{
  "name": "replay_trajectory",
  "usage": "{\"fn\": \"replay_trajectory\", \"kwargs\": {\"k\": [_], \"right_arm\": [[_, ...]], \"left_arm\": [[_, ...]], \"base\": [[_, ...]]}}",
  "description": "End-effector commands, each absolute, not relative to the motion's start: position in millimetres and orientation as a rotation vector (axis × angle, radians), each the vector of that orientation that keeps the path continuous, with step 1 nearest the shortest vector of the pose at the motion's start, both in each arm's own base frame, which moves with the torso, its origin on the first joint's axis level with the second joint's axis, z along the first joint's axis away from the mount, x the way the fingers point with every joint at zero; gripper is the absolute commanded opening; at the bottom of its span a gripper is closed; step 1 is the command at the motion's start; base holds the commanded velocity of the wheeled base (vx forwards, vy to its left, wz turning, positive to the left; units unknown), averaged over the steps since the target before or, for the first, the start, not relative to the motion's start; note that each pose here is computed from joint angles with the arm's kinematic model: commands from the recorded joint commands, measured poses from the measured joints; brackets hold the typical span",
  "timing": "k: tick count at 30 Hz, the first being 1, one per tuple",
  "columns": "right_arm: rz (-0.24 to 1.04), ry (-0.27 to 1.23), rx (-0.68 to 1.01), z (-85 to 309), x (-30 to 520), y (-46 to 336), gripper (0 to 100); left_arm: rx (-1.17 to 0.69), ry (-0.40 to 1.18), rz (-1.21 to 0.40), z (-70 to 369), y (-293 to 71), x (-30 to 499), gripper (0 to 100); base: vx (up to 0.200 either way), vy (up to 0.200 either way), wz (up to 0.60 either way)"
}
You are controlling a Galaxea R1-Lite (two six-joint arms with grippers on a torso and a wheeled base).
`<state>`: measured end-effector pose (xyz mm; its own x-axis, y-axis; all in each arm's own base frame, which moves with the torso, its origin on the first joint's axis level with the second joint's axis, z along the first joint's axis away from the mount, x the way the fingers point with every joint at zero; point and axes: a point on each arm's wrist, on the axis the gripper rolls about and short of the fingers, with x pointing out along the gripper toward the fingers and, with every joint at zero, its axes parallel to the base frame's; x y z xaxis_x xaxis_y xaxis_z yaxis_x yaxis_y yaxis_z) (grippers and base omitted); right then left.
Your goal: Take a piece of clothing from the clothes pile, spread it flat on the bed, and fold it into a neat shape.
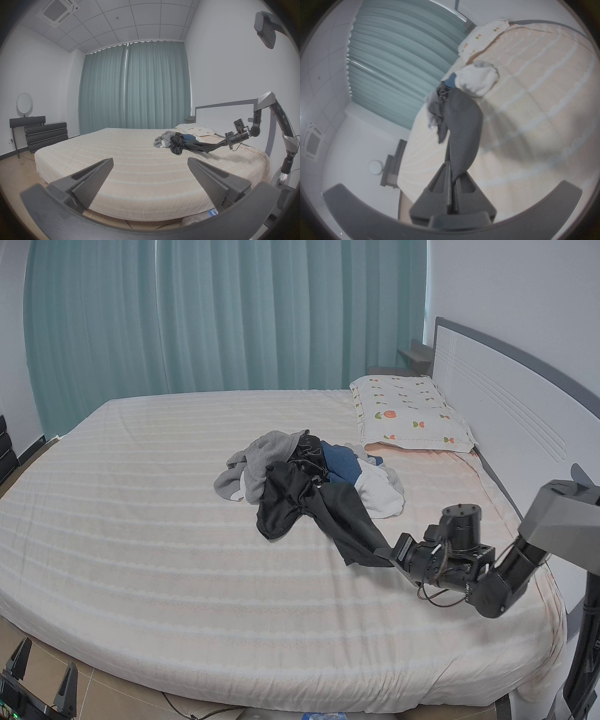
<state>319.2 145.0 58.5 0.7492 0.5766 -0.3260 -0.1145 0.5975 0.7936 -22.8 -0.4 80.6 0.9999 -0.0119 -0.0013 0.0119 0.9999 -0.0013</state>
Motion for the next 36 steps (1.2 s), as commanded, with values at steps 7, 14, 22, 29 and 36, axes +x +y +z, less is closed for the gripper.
{"fn": "replay_trajectory", "kwargs": {"k": [7,14,22,29,36], "right_arm": [[0.825,0.143,0.908,225,230,127,0],[0.867,0.041,0.911,280,222,122,0],[0.871,0.040,0.869,292,220,126,0],[0.883,0.064,0.857,287,220,133,0],[0.882,0.073,0.853,285,221,134,0]], "left_arm": [[0.000,-0.002,-0.014,76,0,-23,100],[-0.001,-0.003,-0.018,76,-1,-23,100],[-0.012,-0.034,-0.014,84,0,-24,100],[-0.181,0.016,-0.160,187,-3,9,100],[-0.134,0.325,-0.433,169,-15,54,100]], "base": [[0.000,0.000,0.00],[0.000,0.000,0.00],[0.000,0.000,0.00],[0.000,0.000,0.00],[0.000,0.000,0.00]]}}
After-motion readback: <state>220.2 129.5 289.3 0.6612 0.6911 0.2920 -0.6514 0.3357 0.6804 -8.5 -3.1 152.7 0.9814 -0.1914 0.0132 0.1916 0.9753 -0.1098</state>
